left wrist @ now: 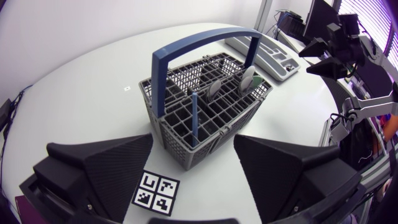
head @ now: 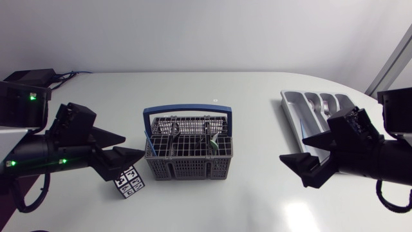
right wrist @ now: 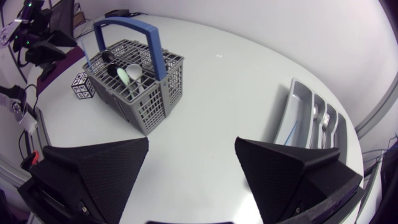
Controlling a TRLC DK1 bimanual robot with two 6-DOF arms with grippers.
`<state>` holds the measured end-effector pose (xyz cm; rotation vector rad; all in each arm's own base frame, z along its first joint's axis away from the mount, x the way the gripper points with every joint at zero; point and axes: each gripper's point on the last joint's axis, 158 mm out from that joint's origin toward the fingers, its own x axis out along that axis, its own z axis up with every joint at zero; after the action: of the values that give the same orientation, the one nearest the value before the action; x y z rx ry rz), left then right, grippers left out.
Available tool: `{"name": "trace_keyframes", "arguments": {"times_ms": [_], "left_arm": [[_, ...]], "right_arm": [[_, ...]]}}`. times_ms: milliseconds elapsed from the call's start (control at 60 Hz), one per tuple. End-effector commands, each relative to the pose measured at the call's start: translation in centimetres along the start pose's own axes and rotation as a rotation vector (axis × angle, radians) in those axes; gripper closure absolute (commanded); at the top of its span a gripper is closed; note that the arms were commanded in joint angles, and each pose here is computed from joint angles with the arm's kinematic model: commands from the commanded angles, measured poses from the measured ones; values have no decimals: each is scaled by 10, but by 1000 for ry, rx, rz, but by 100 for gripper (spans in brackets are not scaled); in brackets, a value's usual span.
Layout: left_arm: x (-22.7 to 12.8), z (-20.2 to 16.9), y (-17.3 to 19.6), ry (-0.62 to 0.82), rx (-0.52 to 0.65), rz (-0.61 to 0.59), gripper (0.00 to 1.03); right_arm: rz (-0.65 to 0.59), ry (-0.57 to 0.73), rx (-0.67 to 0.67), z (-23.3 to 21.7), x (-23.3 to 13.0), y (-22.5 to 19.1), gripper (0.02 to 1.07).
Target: Transfer all utensils from the basket to the drawer tray.
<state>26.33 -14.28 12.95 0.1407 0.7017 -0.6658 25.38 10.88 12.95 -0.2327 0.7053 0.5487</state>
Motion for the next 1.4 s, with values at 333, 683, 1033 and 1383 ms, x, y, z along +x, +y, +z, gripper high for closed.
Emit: {"name": "trace_keyframes", "arguments": {"times_ms": [333, 683, 1033, 1383], "left_arm": [[35, 13, -1, -45, 53, -78, 43], [43, 3, 0, -16, 59, -86, 80], [42, 8, -4, -40, 67, -110, 100], [12, 49, -7, -125, 85, -102, 100]], "right_arm": [[59, -14, -102, 19, 4, 19, 7], [63, -9, -124, 18, 12, 24, 7], [59, 1, -131, 14, 14, 25, 7], [70, 5, -144, 9, 14, 30, 7]]}}
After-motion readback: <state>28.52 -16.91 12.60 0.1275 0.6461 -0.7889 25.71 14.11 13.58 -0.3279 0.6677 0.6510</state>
